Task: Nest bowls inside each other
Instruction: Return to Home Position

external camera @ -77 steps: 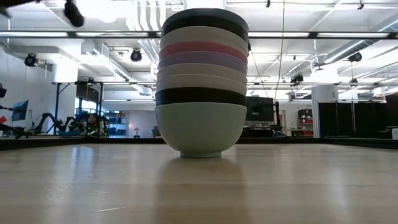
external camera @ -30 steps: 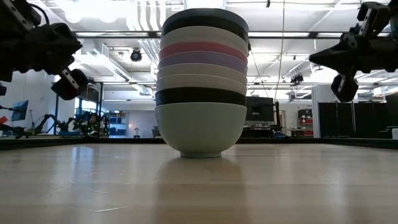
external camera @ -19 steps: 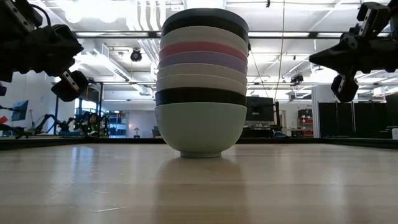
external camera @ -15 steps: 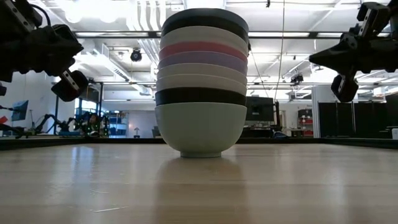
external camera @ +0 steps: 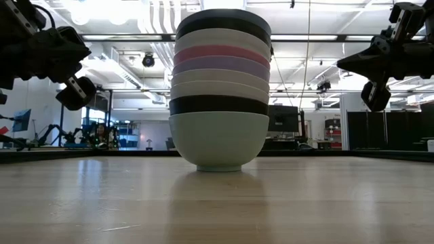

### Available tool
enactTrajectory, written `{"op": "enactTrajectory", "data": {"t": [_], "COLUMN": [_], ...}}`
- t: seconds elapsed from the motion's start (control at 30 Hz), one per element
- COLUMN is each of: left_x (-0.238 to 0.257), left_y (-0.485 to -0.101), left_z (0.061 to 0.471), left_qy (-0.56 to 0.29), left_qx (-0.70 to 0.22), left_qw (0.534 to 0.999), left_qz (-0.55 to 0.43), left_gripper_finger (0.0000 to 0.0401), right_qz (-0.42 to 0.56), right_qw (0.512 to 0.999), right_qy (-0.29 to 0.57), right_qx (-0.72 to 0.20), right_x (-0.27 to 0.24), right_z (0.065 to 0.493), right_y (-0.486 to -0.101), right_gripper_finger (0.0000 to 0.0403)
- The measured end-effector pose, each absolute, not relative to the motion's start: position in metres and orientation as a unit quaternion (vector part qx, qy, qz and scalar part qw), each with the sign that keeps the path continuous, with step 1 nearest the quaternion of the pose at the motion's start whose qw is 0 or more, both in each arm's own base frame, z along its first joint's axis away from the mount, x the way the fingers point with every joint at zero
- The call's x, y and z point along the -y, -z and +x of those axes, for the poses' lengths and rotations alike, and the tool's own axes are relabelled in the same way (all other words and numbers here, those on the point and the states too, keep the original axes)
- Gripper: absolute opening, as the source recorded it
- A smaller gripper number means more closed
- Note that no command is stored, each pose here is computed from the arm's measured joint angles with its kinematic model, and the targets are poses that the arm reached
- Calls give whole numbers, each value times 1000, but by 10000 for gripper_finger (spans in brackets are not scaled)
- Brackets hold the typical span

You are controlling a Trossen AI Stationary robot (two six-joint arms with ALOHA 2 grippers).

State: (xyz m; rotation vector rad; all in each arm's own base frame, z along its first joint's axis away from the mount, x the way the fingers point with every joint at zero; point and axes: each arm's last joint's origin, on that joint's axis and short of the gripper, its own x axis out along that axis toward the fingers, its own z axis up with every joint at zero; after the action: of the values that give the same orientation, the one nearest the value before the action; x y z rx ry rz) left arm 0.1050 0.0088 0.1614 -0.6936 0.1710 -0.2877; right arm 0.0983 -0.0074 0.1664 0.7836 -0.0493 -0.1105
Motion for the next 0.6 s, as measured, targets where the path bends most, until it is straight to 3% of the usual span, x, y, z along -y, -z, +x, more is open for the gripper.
{"op": "enactTrajectory", "data": {"t": [0.6], "left_x": [-9], "left_y": [-161], "left_z": [105], "left_qy": [140], "left_qx": [-85], "left_qw": [926], "left_qz": [-339], "left_gripper_finger": [0], "right_qz": [382], "right_qw": [922], "right_qy": [54], "right_qx": [24], "right_x": [7], "right_z": [98], "right_y": [-166], "right_gripper_finger": [9]}}
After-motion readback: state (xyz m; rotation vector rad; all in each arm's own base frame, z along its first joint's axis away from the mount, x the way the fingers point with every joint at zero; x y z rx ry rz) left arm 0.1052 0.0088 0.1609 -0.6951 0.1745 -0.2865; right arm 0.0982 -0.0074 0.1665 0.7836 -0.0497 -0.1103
